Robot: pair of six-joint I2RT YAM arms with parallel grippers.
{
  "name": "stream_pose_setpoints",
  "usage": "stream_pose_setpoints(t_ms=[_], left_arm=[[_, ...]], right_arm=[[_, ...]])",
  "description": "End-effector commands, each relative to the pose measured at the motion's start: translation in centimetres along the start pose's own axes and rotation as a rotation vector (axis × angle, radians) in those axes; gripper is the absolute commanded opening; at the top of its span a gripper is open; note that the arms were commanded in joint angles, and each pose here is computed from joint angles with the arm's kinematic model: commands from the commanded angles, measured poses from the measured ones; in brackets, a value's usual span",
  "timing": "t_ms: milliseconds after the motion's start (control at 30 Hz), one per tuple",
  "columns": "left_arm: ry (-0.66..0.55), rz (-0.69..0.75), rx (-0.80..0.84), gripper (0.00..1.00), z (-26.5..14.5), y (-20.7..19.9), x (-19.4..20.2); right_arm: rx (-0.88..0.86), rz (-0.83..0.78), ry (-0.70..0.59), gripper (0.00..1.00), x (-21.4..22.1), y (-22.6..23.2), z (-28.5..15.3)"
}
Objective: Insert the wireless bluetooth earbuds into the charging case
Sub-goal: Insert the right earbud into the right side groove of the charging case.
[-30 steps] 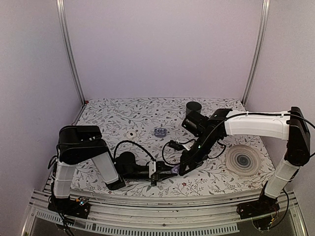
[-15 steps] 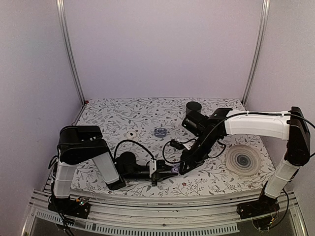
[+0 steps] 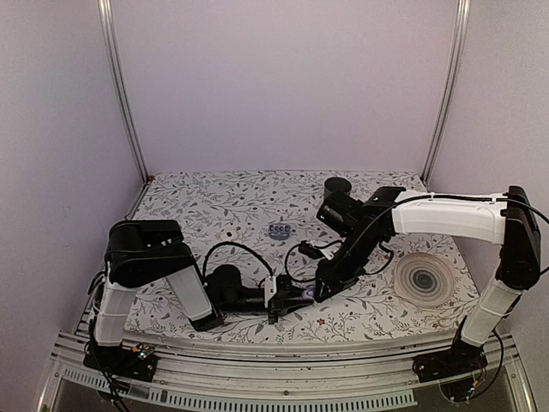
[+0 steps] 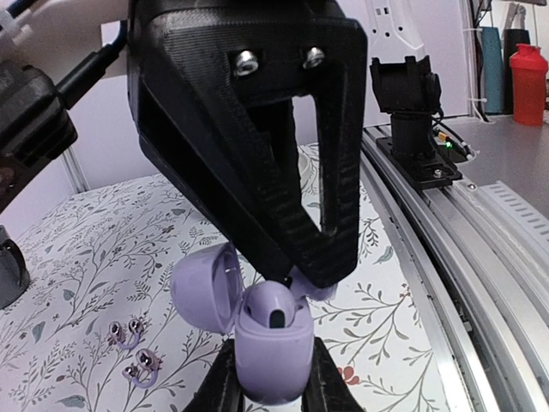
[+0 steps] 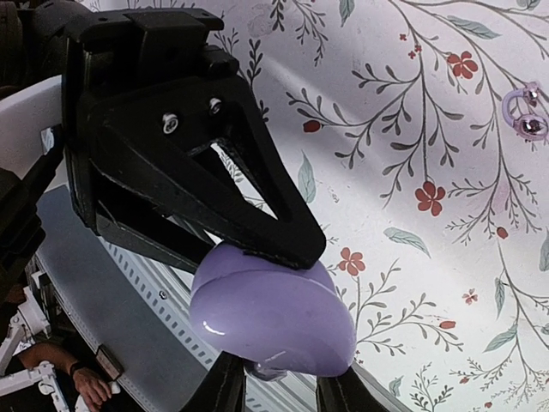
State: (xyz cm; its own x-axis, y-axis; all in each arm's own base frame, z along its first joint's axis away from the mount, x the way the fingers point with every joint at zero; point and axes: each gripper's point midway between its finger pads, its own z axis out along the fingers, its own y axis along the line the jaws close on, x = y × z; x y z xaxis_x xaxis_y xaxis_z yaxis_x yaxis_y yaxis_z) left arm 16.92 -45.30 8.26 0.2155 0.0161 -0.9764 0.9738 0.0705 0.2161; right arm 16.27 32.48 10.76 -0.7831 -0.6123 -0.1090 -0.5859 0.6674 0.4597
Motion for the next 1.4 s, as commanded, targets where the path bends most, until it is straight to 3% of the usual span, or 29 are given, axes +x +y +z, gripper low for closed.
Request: stream_pose_setpoints(t_ms=[0,1000,1367], left_arm=[[-0.303,0.107,0.009,0.0,-0.1,0.0,-7.6],[-0.307,0.069,0.022,0.0,0.1,2.1,-6.7],[-0.307,0.064,0.024,0.0,0.1,2.1,-6.7]], right_arm=[[0.033,-0.034,-0.12,0.31,-2.9,0.2,-1.5],[0.065,-0.012,-0.177,0.42,-4.3,-0.9,-3.3],[0.081,0.006,-0.205,0.55,-4.3,-1.1,-4.1]])
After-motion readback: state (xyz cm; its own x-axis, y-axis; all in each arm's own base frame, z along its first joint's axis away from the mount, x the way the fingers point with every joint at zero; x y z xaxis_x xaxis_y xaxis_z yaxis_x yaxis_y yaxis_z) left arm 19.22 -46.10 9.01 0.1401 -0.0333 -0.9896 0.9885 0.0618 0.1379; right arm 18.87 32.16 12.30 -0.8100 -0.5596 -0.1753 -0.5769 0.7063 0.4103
